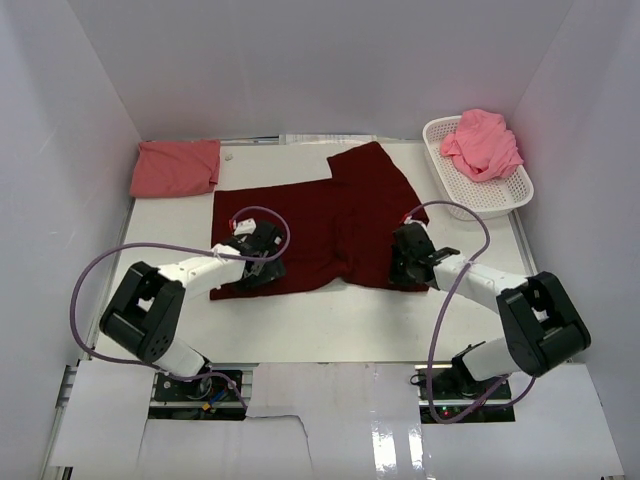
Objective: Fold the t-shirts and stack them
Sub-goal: Fold the flattened tshirt in 1/3 of the way
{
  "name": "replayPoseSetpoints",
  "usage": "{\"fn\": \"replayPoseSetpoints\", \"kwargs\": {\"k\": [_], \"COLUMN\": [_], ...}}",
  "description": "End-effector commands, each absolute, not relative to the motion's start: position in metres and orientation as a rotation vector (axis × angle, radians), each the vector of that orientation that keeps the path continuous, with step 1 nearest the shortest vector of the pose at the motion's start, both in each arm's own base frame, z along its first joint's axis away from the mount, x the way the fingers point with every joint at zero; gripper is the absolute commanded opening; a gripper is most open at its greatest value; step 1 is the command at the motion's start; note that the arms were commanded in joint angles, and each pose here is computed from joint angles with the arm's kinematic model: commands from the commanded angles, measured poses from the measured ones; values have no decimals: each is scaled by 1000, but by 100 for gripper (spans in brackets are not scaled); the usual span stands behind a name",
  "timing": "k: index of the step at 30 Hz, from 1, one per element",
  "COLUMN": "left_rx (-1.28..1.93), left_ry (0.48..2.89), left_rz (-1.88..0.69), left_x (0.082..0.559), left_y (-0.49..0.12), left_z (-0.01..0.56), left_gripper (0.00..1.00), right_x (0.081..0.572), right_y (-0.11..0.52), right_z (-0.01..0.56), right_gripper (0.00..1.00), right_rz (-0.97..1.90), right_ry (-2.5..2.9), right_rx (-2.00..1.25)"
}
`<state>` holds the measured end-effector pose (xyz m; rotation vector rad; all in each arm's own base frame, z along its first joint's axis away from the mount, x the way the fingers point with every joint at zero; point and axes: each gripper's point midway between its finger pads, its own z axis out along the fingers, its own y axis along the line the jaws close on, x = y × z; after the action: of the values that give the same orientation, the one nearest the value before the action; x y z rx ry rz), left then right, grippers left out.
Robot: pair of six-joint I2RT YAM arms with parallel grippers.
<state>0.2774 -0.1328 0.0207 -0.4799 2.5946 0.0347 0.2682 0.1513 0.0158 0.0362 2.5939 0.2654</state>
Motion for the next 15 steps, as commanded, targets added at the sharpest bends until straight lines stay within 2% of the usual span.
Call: {"fn": "replayPoseSetpoints", "kwargs": {"k": [1,5,7,10,15], "left_rx": [-569,-636,-671,-654,-653], "left_ry": [2826,2834,2839,2869,2832], "left_rz": [172,248,225,195,257], "left_x": [188,158,146,135,140], "left_y": [-117,-99,-98,-104,-99], "left_z": [-1,7,12,16,26], "left_gripper": [91,92,93,93,94], "right_x": [131,104,87,82,87], "right_y": [107,101,119,127,103], "right_z": [-27,-16,-10,10,39], "right_gripper": [8,8,8,8,9], "right_rz": [-37,-119,20,10,-234], "right_ry": [3067,3088,3133,3114,3064], "right_rx": [73,47,21,19,-17]}}
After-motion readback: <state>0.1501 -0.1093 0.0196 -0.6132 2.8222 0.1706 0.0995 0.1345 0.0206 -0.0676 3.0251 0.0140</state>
